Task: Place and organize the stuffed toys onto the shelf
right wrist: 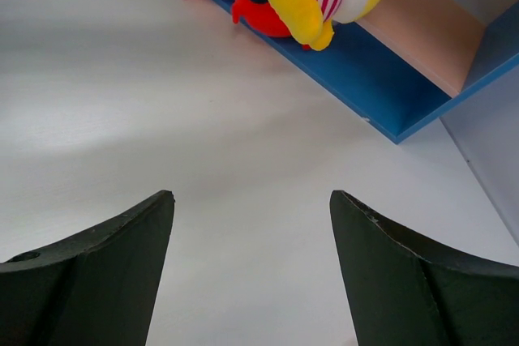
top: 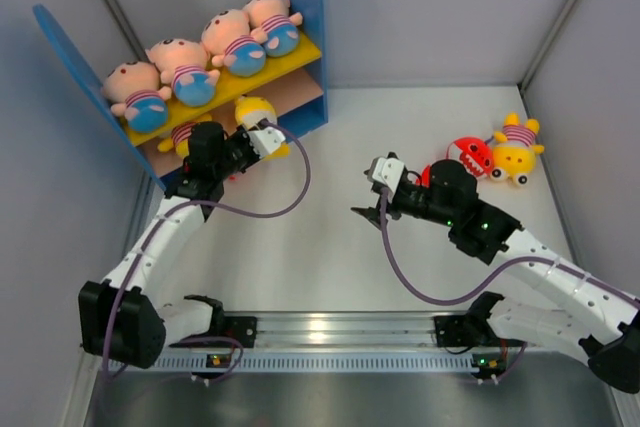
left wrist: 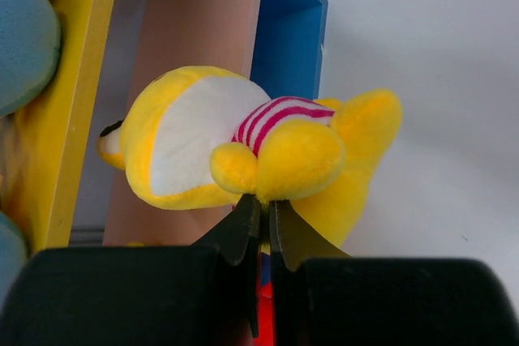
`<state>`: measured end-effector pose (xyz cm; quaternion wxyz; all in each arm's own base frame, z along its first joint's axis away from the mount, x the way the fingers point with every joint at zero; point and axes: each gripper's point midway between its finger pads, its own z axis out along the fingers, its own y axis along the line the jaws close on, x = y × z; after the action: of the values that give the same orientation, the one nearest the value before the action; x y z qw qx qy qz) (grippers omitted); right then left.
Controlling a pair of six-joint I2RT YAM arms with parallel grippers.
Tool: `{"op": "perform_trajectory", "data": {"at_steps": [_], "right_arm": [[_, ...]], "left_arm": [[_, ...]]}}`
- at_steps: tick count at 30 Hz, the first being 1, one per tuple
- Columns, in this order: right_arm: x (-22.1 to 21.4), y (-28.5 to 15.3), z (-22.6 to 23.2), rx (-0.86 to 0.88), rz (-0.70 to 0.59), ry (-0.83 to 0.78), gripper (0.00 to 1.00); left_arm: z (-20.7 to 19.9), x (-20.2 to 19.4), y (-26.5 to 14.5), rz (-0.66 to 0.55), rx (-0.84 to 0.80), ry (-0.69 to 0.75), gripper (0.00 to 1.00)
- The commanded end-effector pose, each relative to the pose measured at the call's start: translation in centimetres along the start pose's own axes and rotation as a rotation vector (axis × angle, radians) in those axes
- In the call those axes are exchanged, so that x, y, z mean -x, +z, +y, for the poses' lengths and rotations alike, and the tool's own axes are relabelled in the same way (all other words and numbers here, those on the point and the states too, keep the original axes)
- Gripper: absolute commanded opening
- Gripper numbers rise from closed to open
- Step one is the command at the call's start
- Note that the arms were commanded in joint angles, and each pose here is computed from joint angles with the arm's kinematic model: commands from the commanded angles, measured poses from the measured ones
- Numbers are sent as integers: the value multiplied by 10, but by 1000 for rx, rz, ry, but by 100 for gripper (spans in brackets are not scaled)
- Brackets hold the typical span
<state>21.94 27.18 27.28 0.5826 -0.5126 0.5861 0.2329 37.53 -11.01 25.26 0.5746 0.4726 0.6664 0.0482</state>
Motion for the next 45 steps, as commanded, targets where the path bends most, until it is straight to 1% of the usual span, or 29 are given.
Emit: {"op": "perform_trajectory", "data": {"at_steps": [1, 4, 5, 9, 11, 13, 19, 24, 26, 33, 34, 35, 36, 39, 40, 41, 42, 45], "right_arm": [[7, -8, -8, -33, -21, -8, 78], [4, -10, -7, -32, -11, -7, 78], [3, -10, -7, -32, -8, -7, 78], [-3, -10, -7, -31, 3, -7, 78], [-6, -8, -7, -29, 11, -6, 78], [-7, -6, -8, -24, 17, -3, 78], [-8, -2, -8, -10, 21, -3, 78], [-9, 0, -8, -4, 28, 0, 78], [-10, 0, -8, -3, 30, 3, 78], [-12, -2, -7, -5, 37, 18, 78], [-12, -1, -8, -7, 40, 23, 78], [-12, -1, -9, -15, 43, 38, 79], [-14, -1, -12, -32, 53, 47, 79], [-18, 0, -24, -85, 85, 99, 80], [-20, 0, -27, -100, 96, 114, 80], [-24, 1, -33, -120, 110, 140, 80], [-30, 3, -37, -141, 136, 175, 80], [-37, 0, -54, -198, 173, 233, 80]], "left_arm": [[44, 25, 13, -146, 174, 85, 0], [52, 9, 24, -131, 205, 99, 0], [63, 8, 23, -136, 241, 101, 0], [80, -12, 33, -102, 270, 3, 0], [91, -17, 33, -96, 285, -9, 0], [91, -26, 35, -73, 286, -18, 0], [91, -53, 36, -16, 313, -122, 0], [107, -77, 32, 38, 383, -192, 0], [110, -80, 29, 45, 405, -200, 0], [99, -86, 26, 56, 388, -205, 0], [99, -85, 25, 54, 388, -204, 1], [101, -83, 22, 53, 400, -200, 5], [101, -83, 22, 54, 399, -199, 15], [100, -83, 18, 71, 392, -188, 29], [99, -83, 17, 76, 390, -187, 40], [99, -82, 15, 77, 387, -181, 45], [95, -84, 15, 88, 371, -186, 52], [91, -77, 11, 74, 342, -178, 56]]}}
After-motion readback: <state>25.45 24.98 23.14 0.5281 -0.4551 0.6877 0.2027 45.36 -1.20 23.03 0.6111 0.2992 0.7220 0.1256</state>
